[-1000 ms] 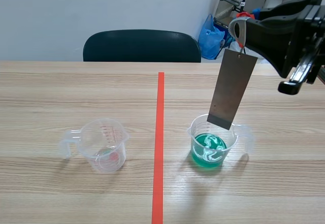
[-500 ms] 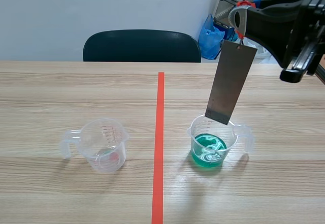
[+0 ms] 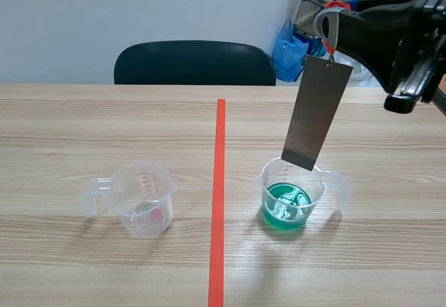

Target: Do the redox reaction experiment

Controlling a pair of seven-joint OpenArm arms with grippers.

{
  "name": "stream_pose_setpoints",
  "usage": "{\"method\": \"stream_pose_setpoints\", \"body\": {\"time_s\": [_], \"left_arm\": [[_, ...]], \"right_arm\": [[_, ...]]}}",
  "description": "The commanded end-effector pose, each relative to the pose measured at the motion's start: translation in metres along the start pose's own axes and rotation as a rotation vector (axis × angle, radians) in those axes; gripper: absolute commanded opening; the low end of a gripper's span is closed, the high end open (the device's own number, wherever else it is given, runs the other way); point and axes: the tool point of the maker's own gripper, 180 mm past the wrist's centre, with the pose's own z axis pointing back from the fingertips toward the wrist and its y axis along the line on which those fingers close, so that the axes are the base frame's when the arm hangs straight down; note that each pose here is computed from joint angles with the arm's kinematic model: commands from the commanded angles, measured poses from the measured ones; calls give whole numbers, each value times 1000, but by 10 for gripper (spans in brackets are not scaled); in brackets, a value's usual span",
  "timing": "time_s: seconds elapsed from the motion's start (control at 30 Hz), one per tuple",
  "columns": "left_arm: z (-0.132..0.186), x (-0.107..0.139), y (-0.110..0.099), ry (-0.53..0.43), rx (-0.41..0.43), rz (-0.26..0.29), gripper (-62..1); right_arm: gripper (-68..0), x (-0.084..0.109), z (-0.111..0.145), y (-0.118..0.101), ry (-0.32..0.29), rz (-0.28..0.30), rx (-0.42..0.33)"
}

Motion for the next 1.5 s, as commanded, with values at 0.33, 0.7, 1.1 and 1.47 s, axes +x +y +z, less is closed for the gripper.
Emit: {"method": "stream_pose_setpoints", "body": {"time_s": [0.33,0.7,1.1,1.47], "left_arm": [[-2,6,2,-27,5,-6,14],[-2,6,2,-27,5,-6,14],[-2,6,2,-27,5,-6,14],[-2,6,2,-27,5,-6,14]], "right_arm": [[-669,11,0,0,-27,23,12],[-669,8,0,0,-12,23,12],[-669,8,0,0,-9,23,12],[-669,8,0,0,-9,23,12]]}}
